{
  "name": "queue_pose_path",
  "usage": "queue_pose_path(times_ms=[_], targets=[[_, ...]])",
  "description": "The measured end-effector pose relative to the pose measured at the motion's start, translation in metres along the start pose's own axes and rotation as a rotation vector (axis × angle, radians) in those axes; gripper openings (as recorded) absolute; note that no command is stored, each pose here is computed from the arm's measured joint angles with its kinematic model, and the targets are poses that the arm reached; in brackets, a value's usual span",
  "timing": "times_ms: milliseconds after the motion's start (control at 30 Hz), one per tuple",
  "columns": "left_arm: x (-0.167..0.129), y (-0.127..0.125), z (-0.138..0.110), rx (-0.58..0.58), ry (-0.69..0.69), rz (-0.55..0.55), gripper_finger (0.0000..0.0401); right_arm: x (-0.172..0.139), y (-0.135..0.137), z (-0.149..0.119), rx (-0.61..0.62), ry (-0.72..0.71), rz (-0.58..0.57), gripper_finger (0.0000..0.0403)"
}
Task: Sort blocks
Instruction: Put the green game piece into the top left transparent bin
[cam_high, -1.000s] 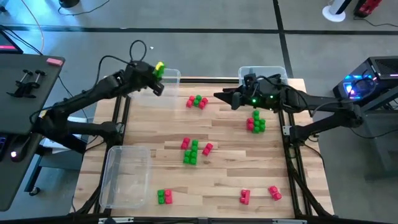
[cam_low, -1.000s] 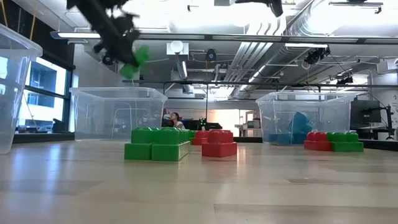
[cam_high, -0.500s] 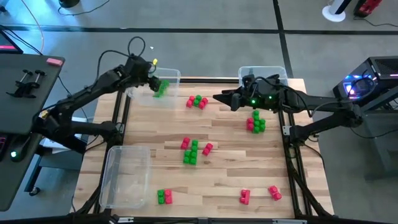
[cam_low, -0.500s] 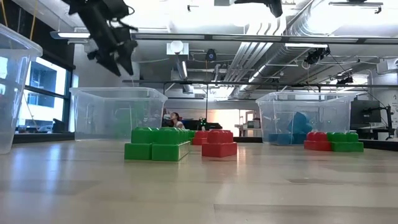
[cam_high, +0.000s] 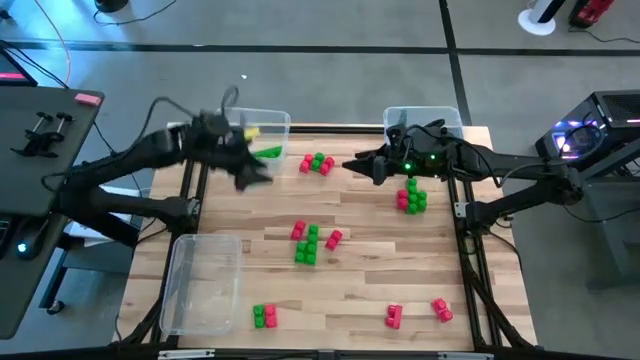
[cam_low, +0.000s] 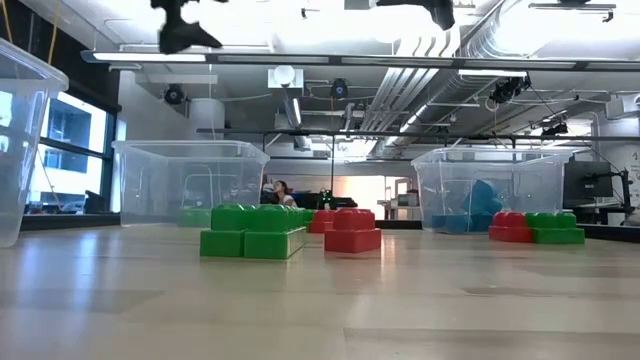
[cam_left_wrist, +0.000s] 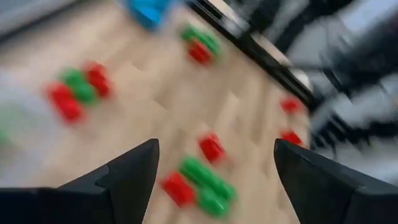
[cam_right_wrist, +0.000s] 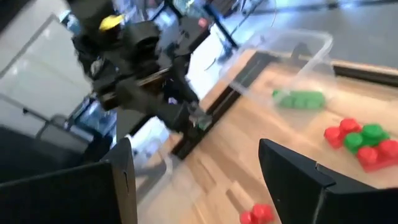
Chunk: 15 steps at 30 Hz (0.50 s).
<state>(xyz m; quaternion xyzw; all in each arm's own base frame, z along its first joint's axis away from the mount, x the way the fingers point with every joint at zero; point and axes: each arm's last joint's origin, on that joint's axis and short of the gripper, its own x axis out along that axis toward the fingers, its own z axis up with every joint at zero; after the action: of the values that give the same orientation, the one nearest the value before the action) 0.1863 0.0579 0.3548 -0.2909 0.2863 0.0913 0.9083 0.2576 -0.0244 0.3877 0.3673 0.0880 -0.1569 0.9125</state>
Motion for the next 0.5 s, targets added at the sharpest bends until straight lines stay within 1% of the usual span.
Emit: queue_pose_path(times_ms=[67, 133, 200, 267, 333, 400, 500], targets=[[0.008, -0.019, -0.020, 0.021, 0.062, -0.024, 0.0297, 0.000, -0.001, -0.002, -0.018, 0.033, 0.004, 0.0216], [0.017, -0.036, -0.041, 0.033, 0.113, -0.003, 0.0296, 0.000, -0.002, -0.004, -0.030, 0.055, -0.009, 0.0216], [0.030, -0.046, -0.058, 0.028, 0.122, 0.087, 0.0295, 0.000, -0.004, -0.005, -0.033, 0.072, -0.021, 0.0216], [0.048, -0.052, -0.070, 0.008, 0.119, 0.181, 0.0295, 0.000, -0.005, -0.006, -0.035, 0.081, -0.031, 0.0216], [0.071, -0.054, -0.072, -0.053, 0.129, 0.218, 0.0295, 0.000, -0.005, -0.006, -0.036, 0.080, -0.030, 0.0216], [0.097, -0.053, -0.069, -0.119, 0.177, 0.234, 0.0295, 0.000, -0.005, -0.006, -0.048, 0.080, -0.030, 0.0216], [0.138, -0.051, -0.061, -0.164, 0.247, 0.302, 0.0295, 0.000, -0.005, -0.006, -0.061, 0.080, -0.029, 0.0216]])
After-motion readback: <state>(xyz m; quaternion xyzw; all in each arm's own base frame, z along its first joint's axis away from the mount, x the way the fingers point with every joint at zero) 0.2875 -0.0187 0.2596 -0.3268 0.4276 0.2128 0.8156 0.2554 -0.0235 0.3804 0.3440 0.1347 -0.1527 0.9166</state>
